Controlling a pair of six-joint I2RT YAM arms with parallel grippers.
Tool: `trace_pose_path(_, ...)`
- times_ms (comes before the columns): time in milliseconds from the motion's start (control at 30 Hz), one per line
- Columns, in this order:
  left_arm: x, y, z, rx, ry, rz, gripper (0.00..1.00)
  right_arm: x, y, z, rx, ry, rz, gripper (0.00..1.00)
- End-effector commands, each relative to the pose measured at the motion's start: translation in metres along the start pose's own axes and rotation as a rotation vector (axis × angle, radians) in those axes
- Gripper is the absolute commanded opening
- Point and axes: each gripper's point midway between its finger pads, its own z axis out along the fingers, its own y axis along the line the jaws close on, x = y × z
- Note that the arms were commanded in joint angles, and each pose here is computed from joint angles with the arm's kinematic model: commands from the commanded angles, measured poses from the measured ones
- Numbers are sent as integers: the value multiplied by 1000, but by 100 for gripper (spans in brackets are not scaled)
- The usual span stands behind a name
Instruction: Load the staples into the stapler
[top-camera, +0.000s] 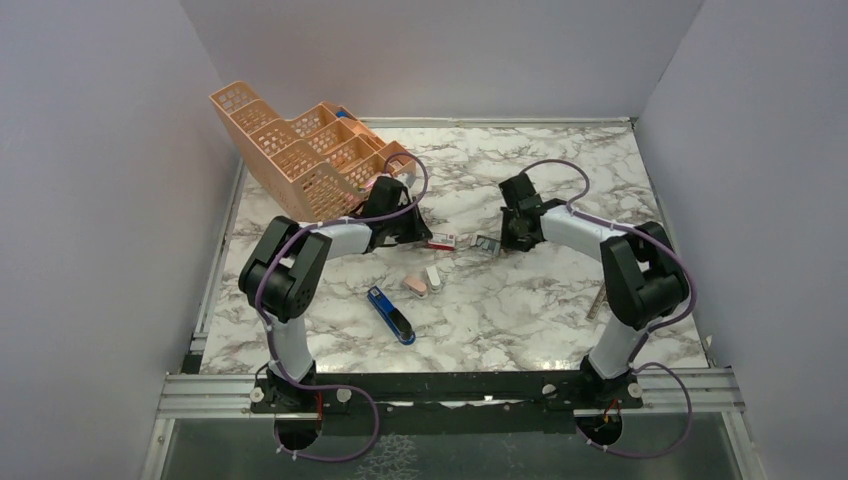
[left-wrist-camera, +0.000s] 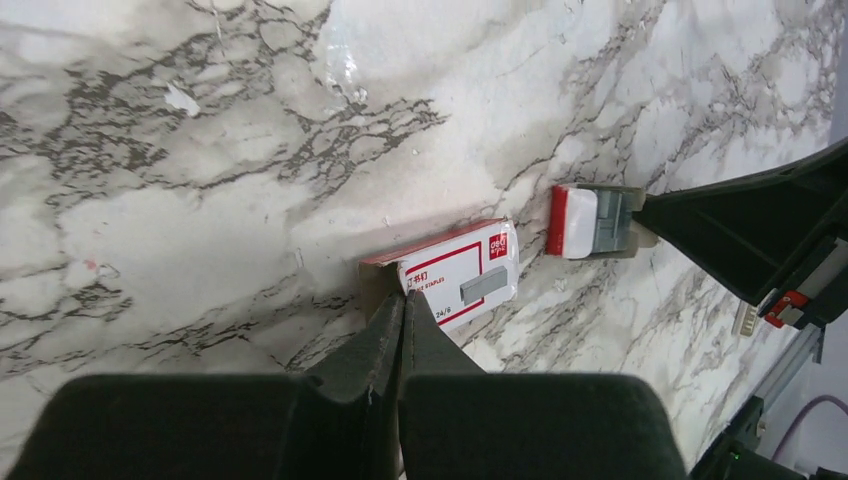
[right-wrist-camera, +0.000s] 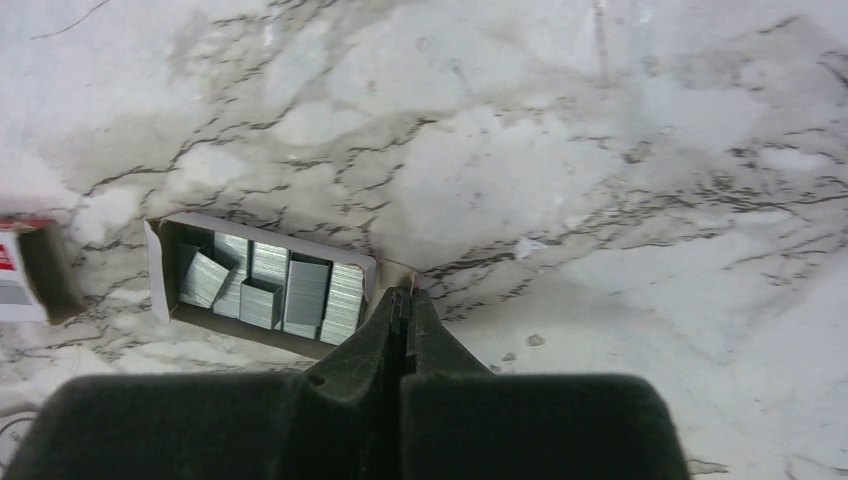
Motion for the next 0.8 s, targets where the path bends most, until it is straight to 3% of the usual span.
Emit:
trace_pose_path(0, -13, 11, 2, -70, -30, 31, 2, -11, -23, -7, 43, -56, 28, 1)
trace_pose_path(133, -19, 14, 0, -102, -43, 34, 22, -12, -26, -11, 31, -63, 45, 4)
trace_pose_path(333, -30, 5, -13, -118, -67, 46, 48, -20, -23, -27, 19, -87, 72, 30)
trace_pose_path(467, -31, 1, -27, -162, -66, 67, 57, -31, -22, -41, 27, -90, 63, 35)
trace_pose_path(633, -32, -14, -53, -179, -109, 105, 64, -40, -24, -62, 10, -153, 55, 72)
trace_pose_path(767, -38, -34, -84, -154, -179, 127, 67, -41, -17, -74, -65, -208, 29, 80)
